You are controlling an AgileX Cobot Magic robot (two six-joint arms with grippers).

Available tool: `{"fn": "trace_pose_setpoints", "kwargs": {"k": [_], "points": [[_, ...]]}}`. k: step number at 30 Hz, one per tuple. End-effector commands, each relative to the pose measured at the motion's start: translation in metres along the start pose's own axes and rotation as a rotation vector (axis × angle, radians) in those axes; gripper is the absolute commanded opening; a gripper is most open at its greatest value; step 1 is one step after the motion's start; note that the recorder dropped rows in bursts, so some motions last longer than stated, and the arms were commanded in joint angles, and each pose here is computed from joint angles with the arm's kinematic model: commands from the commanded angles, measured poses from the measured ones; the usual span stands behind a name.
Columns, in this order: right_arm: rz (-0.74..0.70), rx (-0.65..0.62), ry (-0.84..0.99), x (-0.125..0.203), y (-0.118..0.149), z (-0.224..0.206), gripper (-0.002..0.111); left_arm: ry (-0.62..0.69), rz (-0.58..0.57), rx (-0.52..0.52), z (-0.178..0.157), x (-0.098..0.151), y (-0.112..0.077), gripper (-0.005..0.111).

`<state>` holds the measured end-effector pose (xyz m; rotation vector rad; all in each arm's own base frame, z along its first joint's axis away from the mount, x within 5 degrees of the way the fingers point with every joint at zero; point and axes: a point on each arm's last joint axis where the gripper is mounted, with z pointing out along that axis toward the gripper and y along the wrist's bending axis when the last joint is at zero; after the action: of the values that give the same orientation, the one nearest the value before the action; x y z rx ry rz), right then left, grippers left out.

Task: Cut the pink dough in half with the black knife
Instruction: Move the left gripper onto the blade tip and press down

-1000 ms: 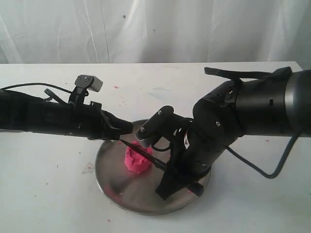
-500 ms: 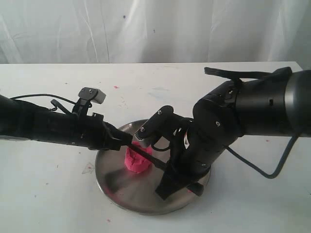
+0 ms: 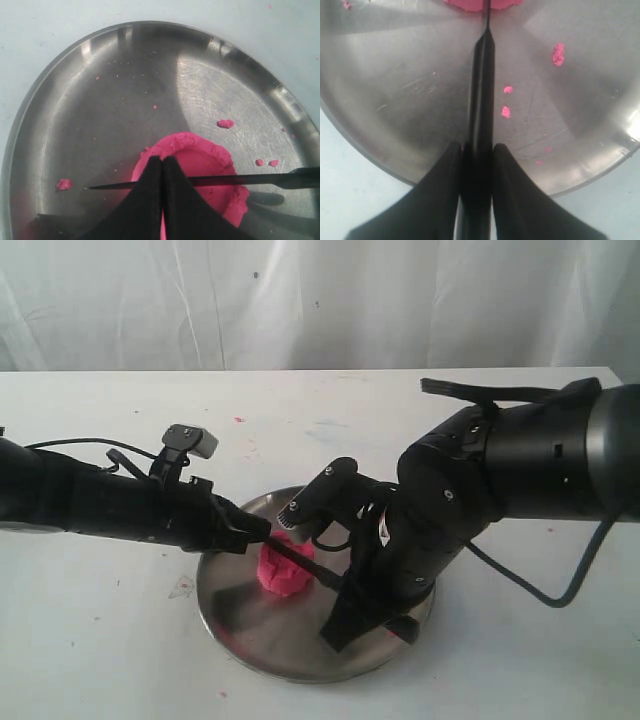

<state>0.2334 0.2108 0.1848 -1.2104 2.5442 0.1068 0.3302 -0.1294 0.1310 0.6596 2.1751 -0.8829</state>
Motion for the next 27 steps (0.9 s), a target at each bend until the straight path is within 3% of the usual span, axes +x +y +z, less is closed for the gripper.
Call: {"fn": "trace_pose_setpoints", "kwargs": {"k": [1,27], "points": [[-0.008,0.002,-0.004,0.001,-0.001,0.0,0.0,0.009,-0.023,-0.01,0.005,0.005,0.003,0.0],[-0.011,-0.003,0.025,0.001,-0.001,0.014,0.0,0.008,-0.022,-0.009,0.005,0.005,0.003,0.0]]}}
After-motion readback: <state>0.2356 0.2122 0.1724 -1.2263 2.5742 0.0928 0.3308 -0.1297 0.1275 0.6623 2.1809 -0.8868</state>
